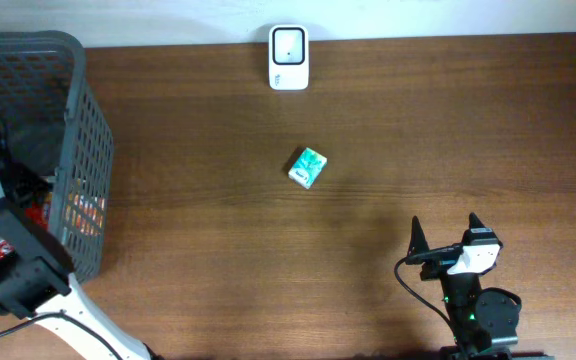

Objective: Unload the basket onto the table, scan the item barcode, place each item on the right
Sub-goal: 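Reach the left gripper into the basket and grasp the red snack bag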

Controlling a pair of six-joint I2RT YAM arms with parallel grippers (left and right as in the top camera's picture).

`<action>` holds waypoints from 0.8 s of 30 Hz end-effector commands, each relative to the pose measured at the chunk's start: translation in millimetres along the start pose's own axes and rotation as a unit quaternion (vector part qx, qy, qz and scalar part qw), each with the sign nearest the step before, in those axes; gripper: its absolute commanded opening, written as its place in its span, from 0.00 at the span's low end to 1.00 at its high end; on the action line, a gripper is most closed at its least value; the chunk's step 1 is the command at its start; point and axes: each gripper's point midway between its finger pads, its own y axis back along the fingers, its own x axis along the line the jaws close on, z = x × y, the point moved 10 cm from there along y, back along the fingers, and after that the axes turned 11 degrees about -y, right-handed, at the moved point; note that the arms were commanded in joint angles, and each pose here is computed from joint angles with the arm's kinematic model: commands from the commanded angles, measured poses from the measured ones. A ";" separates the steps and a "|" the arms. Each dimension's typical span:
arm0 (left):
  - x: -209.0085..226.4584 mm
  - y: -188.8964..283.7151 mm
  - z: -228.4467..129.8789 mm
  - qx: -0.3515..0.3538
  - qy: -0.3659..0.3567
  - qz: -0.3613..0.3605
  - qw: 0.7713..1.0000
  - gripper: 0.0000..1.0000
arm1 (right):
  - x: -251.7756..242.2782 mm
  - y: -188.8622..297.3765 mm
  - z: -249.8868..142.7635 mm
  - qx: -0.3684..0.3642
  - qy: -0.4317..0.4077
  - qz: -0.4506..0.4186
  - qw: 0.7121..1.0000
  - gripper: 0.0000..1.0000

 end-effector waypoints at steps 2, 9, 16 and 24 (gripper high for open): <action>-6.9 -16.7 -7.9 0.034 -0.008 -0.029 0.999 0.57 | -2.2 -0.3 -2.7 0.001 0.000 -0.008 1.000 0.98; -6.8 -9.9 -9.7 0.042 -0.010 -0.045 0.998 0.00 | -2.1 -0.3 -2.7 0.001 0.000 -0.007 1.000 0.98; 33.6 146.5 -6.6 -0.129 0.028 -0.146 0.980 0.00 | -2.1 -0.3 -2.7 0.001 0.000 -0.007 1.000 0.98; 69.2 326.8 -127.1 -0.433 -0.055 -0.372 0.819 0.00 | -2.2 -0.3 -2.7 0.001 0.000 -0.008 1.000 0.98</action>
